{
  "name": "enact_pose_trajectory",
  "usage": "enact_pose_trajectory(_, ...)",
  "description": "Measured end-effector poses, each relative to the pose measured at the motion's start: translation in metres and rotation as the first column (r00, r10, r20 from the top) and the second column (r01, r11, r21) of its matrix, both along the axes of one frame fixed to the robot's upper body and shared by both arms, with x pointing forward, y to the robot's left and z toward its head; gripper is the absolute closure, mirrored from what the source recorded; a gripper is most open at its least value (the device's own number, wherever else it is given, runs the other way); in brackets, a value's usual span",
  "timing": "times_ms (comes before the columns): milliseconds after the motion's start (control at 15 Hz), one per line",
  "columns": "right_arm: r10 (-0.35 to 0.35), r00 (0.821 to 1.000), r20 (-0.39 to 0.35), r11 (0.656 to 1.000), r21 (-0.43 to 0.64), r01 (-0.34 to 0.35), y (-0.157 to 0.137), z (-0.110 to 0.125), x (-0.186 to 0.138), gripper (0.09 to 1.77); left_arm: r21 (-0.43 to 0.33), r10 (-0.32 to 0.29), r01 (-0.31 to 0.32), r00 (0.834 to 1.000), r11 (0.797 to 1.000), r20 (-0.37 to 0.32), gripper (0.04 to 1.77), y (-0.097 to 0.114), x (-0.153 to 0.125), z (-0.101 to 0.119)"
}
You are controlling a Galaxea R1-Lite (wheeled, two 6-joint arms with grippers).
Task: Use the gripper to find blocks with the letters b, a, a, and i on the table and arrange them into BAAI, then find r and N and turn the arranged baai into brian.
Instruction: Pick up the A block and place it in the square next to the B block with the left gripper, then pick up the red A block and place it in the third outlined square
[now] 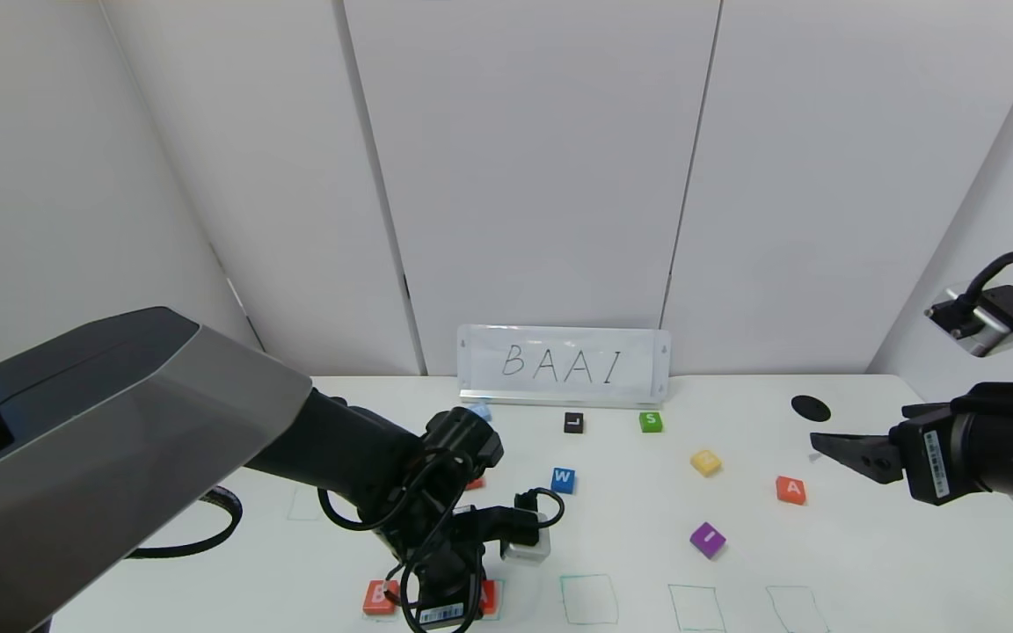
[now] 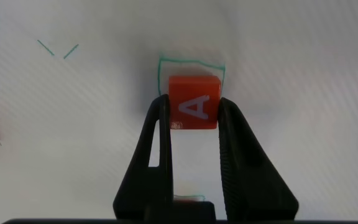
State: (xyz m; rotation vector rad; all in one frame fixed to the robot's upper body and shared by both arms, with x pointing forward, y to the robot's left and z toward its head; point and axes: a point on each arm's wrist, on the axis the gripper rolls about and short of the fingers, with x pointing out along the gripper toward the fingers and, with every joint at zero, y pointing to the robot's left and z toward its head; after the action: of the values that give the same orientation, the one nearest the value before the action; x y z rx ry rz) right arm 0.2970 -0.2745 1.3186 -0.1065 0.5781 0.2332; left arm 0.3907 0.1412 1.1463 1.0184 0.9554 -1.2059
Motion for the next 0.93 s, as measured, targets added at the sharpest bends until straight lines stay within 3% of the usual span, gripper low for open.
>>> enact_pose_trajectory(400, 0.0, 1.0, 0.001, 1.0, 0.0, 0.0, 0.0, 0.0, 0.0, 0.15, 0.003, -0.007, 0.007, 1.0, 1.0, -0.001, 0.68, 0.0, 0.0, 0.0)
enact_pose_trajectory(800, 0.0, 1.0, 0.005, 1.0, 0.001, 0.0, 0.0, 0.001, -0.001, 0.15, -0.039, 0.007, -0.005, 0.999, 0.999, 0.041, 0.37, 0.001, 0.0, 0.02)
enact_pose_trajectory(933, 0.0, 1.0, 0.008, 1.0, 0.003, 0.0, -0.001, 0.002, -0.001, 0.15, -0.061, 0.046, -0.044, 0.998, 0.997, 0.041, 0.31, 0.002, -0.005, 0.036)
